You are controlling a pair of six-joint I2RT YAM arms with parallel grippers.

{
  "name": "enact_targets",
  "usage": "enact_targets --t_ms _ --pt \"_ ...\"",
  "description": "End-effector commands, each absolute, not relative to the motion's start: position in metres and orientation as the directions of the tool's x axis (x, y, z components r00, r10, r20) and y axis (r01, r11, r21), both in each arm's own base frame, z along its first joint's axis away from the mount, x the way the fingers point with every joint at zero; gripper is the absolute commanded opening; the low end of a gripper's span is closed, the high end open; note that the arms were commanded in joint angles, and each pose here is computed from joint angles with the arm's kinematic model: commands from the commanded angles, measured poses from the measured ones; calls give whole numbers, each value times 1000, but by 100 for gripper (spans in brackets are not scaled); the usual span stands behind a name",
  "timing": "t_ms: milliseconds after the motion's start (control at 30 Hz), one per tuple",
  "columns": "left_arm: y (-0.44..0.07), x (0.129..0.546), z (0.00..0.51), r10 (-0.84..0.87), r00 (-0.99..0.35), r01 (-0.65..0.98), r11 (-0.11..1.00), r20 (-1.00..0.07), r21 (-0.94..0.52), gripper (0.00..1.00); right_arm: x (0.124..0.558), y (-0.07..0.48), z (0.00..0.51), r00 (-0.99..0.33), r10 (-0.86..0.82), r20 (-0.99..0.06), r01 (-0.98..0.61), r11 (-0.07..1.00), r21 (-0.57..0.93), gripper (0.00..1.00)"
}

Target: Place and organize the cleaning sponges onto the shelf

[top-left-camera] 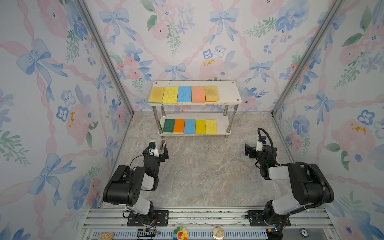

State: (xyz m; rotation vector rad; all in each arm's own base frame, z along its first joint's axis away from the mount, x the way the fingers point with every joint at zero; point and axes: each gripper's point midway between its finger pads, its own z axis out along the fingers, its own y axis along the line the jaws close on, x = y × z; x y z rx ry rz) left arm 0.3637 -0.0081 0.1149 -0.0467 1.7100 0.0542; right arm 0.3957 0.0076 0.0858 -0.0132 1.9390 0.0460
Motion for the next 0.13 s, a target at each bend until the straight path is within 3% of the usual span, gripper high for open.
enact_targets --t_ms 0,100 --pt "-5 370 126 4 -102 -76 997 -995 12 98 400 7 97 -331 3 -944 -24 1000 12 97" --pt "-6 368 127 9 -102 -76 997 -995 17 98 400 7 97 -331 3 -944 -24 1000 12 97"
